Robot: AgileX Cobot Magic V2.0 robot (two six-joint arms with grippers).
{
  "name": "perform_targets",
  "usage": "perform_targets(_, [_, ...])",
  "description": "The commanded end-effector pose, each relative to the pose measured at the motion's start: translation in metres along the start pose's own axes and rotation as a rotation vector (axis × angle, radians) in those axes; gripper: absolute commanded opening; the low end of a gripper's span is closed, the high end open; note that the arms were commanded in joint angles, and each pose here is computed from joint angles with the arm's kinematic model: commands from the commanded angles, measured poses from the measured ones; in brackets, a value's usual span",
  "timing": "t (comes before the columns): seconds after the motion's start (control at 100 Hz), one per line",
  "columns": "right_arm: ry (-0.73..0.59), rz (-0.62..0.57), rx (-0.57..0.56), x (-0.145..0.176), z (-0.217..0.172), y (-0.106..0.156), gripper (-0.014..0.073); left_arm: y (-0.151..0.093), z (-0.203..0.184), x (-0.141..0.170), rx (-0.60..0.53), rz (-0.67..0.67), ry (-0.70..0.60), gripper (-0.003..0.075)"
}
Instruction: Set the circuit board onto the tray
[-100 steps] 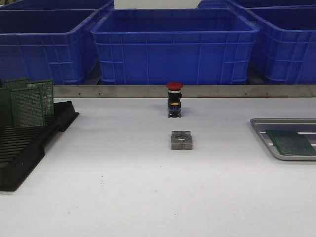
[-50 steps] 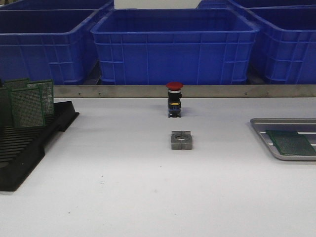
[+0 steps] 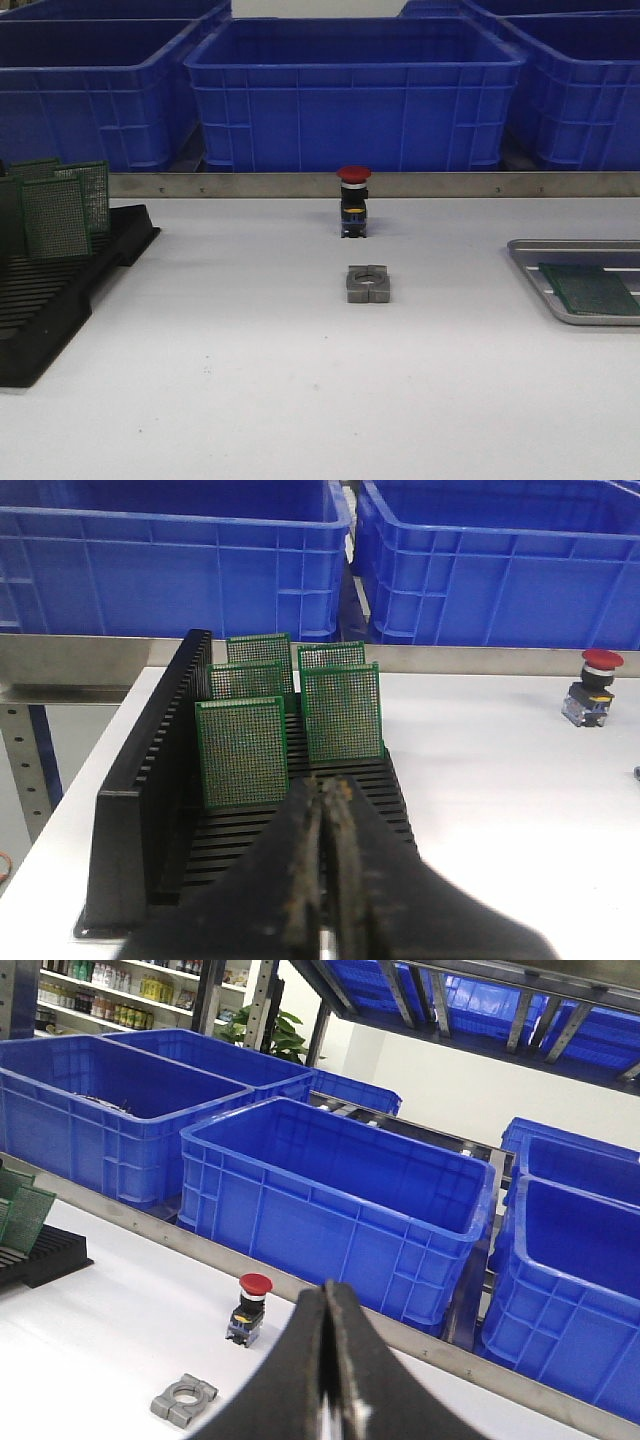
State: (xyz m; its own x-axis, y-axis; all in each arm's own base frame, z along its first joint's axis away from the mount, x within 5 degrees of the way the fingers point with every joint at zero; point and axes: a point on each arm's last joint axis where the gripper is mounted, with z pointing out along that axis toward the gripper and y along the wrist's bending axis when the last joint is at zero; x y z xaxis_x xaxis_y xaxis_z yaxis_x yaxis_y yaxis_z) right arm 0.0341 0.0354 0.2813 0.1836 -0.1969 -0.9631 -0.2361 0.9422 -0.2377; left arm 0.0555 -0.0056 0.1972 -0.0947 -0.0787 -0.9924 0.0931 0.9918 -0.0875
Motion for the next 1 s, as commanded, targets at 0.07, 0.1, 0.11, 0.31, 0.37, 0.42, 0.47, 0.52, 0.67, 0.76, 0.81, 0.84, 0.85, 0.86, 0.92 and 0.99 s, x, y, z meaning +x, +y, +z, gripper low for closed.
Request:
perform_targets(0.07, [-0.066,0.028,0.185,-0.010,-0.001,-0.018,-0.0113,0.001,0.001,0.008,0.002,-0.010,-0.055,-0.0020])
perform_targets(0.1, [-0.067,0.024,0.221,-0.008,-0.001,-0.021,-0.0113,0.001,0.001,0.008,0.002,-0.010,-0.055,-0.0020])
perform_targets(0.11, [-0.066,0.024,0.229,-0.008,-0.001,-0.022,-0.0113,0.001,0.001,0.008,0.002,-0.010,-0.055,-0.0020])
perform_targets(0.31, [-0.035,-0.008,0.346,0.001,-0.003,-0.034,-0.0113,0.001,0.001,0.008,0.002,-0.010,-0.055,-0.0020])
perform_targets(0.37, [-0.036,0.026,0.368,0.004,-0.004,-0.037,-0.0113,0.001,0.001,0.008,0.002,-0.010,-0.055,-0.0020])
perform_targets(0.42, [-0.040,-0.003,0.394,0.008,-0.004,-0.039,-0.0113,0.001,0.001,0.008,0.002,-0.010,-0.055,-0.0020])
perform_targets(0.47, [-0.054,0.006,0.409,0.016,-0.003,-0.039,-0.0113,0.001,0.001,0.008,0.002,-0.010,-0.055,-0.0020])
perform_targets(0.52, [-0.086,0.028,0.413,0.025,-0.002,-0.038,-0.0113,0.001,0.001,0.008,0.002,-0.010,-0.055,-0.0020])
perform_targets(0.67, [-0.133,0.098,0.386,0.062,-0.003,-0.028,-0.0113,0.001,0.001,0.008,0.002,-0.010,-0.056,-0.0020])
perform_targets(0.76, [-0.048,0.112,0.370,0.069,-0.002,-0.027,-0.0113,0.001,0.001,0.008,0.002,-0.010,-0.056,-0.0020])
perform_targets(0.81, [-0.046,0.103,0.357,0.069,-0.001,-0.026,-0.0113,0.001,0.001,0.008,0.002,-0.010,-0.056,-0.0020])
perform_targets(0.84, [-0.048,0.104,0.346,0.069,-0.001,-0.026,-0.0113,0.001,0.001,0.008,0.002,-0.010,-0.056,-0.0020])
perform_targets(0.85, [-0.048,0.105,0.343,0.069,-0.001,-0.026,-0.0113,0.001,0.001,0.008,0.002,-0.010,-0.056,-0.0020])
perform_targets(0.86, [-0.049,0.105,0.340,0.069,-0.001,-0.025,-0.0113,0.001,0.001,0.008,0.002,-0.010,-0.056,-0.0020])
perform_targets(0.92, [-0.052,0.109,0.320,0.069,-0.001,-0.024,-0.0113,0.001,0.001,0.008,0.000,-0.010,-0.057,-0.0020])
perform_targets(0.99, [-0.053,0.111,0.311,0.069,-0.001,-0.024,-0.0113,0.001,0.001,0.008,0.000,-0.010,-0.057,-0.0020])
